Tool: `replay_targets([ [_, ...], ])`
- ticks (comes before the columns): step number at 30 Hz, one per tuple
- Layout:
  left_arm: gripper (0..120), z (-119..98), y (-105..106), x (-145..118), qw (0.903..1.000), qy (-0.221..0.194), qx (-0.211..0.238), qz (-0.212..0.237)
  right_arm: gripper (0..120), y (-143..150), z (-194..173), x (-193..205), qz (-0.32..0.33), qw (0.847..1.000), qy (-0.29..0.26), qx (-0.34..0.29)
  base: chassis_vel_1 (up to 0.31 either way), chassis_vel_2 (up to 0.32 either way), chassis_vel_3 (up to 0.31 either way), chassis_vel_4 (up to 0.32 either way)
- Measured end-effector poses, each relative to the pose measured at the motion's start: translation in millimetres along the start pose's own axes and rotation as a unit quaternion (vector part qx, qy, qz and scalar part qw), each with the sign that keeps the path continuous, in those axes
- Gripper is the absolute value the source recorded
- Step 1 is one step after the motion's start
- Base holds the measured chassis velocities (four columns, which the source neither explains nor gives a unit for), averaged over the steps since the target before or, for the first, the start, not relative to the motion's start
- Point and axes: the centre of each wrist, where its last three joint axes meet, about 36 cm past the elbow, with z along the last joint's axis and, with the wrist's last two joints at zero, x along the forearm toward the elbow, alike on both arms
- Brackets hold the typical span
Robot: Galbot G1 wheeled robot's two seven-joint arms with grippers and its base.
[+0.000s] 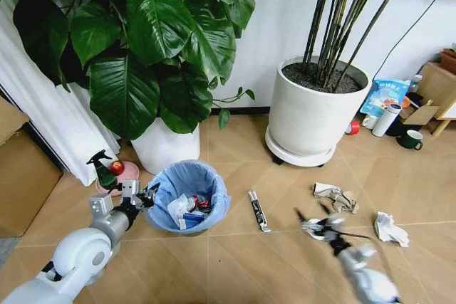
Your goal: Pick up the trash bin and place the garbage on the floor into it.
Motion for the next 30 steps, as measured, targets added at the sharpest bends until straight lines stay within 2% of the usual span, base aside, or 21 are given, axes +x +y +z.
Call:
replay_targets([
  [7,1,-2,1,-1,1.0000,0.001,-0.002,0.000,100,16,16,-32,-0.002,0.998,0.052,0.020,0.000,0.000,0.000,0.000],
  [14,1,-7,3,-1,1.0000,-0.001,-0.004,0.000,100,29,25,-45,-0.008,0.997,0.074,0.032,0.000,0.000,0.000,0.000],
  [22,1,-7,3,-2,1.0000,-0.002,-0.003,0.001,100,30,29,-47,-0.006,0.995,0.094,0.038,0.000,0.000,0.000,0.000],
  [28,1,-8,3,-3,1.0000,-0.004,-0.002,0.001,89,31,32,-47,-0.012,0.993,0.111,0.037,0.000,0.000,0.000,0.000],
  [30,1,-8,2,-3,1.0000,-0.004,0.000,0.001,79,32,33,-48,-0.014,0.992,0.116,0.035,0.000,0.000,0.000,0.000],
])
